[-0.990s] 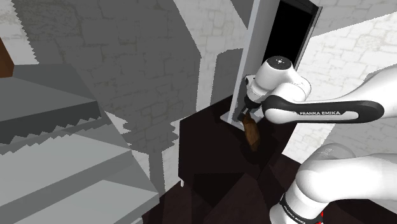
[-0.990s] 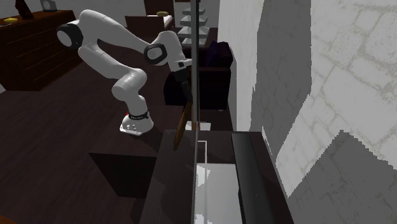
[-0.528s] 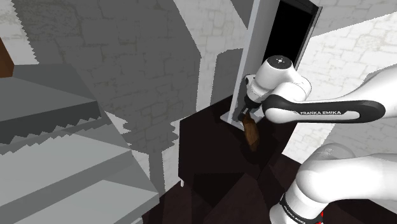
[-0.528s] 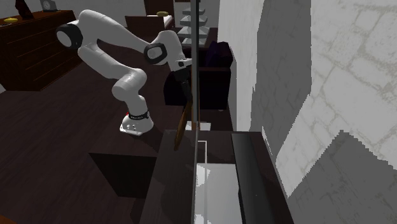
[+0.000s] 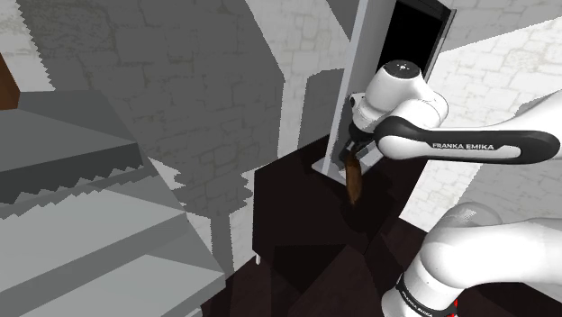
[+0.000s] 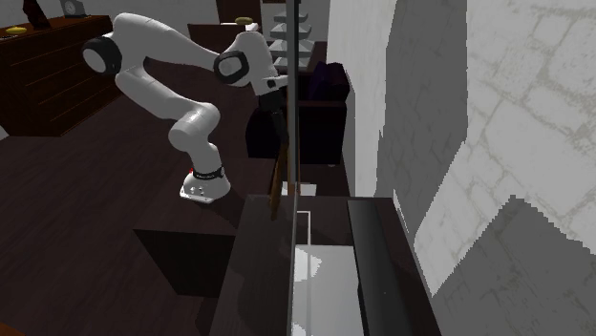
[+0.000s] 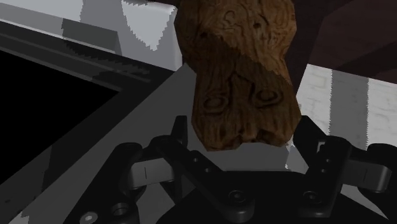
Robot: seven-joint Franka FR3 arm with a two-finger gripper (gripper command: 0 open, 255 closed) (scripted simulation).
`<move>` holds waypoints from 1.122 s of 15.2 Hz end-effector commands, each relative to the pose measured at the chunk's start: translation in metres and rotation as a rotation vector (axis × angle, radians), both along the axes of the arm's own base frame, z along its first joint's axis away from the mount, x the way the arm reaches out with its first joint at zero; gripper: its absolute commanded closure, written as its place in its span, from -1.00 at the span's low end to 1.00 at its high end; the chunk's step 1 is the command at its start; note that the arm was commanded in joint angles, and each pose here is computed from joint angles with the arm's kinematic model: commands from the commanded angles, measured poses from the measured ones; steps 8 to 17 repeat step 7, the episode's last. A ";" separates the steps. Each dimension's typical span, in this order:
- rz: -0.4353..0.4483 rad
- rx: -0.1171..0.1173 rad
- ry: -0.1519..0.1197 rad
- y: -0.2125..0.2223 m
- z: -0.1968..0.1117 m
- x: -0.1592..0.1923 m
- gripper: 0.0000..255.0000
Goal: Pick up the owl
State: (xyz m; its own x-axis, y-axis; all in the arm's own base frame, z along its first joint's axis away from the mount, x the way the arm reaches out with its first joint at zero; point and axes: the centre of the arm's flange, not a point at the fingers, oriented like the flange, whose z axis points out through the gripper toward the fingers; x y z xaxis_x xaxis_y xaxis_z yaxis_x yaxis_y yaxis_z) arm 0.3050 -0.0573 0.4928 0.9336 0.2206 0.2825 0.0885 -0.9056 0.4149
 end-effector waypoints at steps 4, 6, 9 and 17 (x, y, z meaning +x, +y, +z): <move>0.010 -0.004 -0.024 0.002 0.033 0.001 1.00; 0.010 -0.004 -0.024 0.002 0.039 0.001 1.00; 0.010 -0.004 -0.024 0.002 0.039 0.001 1.00; 0.010 -0.004 -0.024 0.002 0.039 0.001 1.00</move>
